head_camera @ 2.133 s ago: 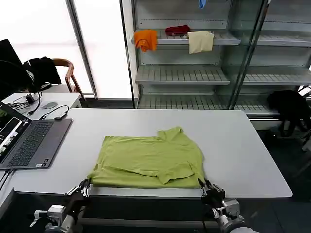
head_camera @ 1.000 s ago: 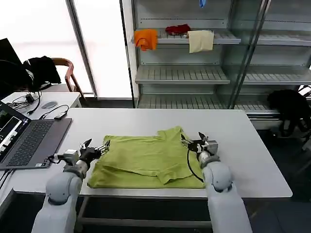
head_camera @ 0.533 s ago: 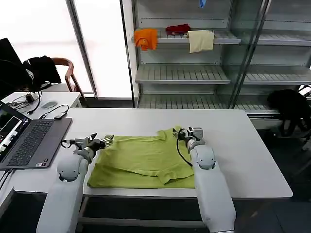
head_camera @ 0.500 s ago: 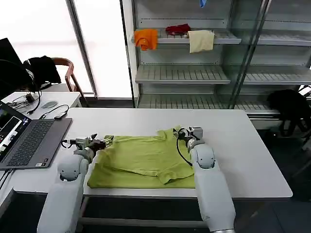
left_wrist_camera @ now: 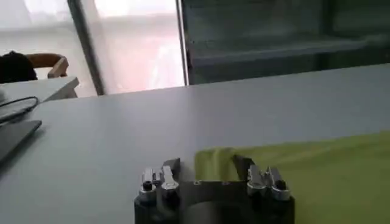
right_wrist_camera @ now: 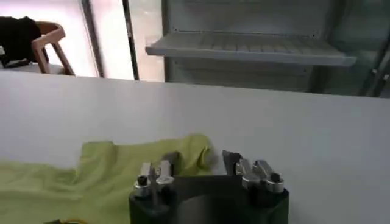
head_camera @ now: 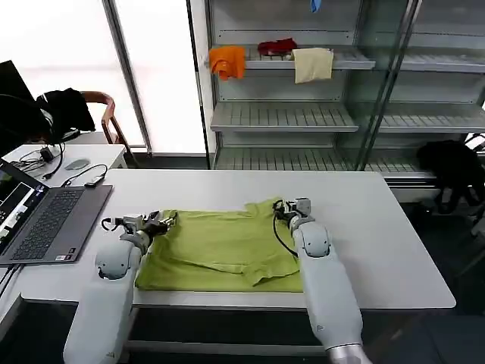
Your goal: Fold and organize the clothes.
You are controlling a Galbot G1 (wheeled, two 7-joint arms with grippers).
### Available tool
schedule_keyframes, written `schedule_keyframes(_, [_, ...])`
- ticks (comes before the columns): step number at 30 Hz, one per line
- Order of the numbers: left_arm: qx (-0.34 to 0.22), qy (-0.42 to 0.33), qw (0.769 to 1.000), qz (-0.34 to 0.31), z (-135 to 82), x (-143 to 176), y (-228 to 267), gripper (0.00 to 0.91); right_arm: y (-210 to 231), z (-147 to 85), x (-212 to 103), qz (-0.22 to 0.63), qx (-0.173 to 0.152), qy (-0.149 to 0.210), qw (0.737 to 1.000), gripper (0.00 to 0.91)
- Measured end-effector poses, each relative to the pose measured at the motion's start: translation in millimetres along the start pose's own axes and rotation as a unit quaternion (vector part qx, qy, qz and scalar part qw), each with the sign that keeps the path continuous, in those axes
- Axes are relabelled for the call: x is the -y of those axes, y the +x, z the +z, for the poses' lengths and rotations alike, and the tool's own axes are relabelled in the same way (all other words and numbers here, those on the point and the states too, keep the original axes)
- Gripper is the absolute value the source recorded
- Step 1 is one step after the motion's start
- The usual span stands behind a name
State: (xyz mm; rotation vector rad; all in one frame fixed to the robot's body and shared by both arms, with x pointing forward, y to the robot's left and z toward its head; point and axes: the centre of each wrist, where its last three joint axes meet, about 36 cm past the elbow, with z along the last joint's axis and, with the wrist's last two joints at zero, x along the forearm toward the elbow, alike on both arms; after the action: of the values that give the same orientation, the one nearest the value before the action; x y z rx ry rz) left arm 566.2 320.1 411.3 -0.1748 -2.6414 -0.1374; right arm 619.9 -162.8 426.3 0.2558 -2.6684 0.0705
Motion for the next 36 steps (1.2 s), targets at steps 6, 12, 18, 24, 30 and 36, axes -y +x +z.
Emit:
schedule_keyframes(6, [0.003, -0.005, 1.0, 0.008, 0, 3, 4, 0.01, 3, 3, -1, -0.007, 0.002, -0.001, 1.0, 0.0])
schedule_keyframes(12, [0.01, -0.007, 1.0, 0.012, 0, 4, 10, 0.01, 9, 4, -4, -0.01, 0.007, -0.005, 1.0, 0.0])
schedule_keyframes(18, [0.023, -0.003, 1.0, 0.009, -2, 2, 20, 0.01, 20, 1, -11, -0.015, 0.023, -0.012, 1.0, 0.0])
schedule_keyframes(24, [0.04, 0.003, 0.999, 0.013, -8, 0, 34, 0.01, 41, -5, -22, -0.026, 0.05, -0.013, 0.998, 0.0])
schedule_keyframes(30, [0.059, 0.009, 0.998, 0.024, -9, 0, 52, 0.01, 66, -7, -32, -0.036, 0.077, -0.012, 0.996, 0.0])
schedule_keyframes(36, [0.072, 0.015, 0.997, 0.038, 0, -2, 72, 0.01, 96, 5, -35, -0.041, 0.093, -0.02, 0.995, 0.0])
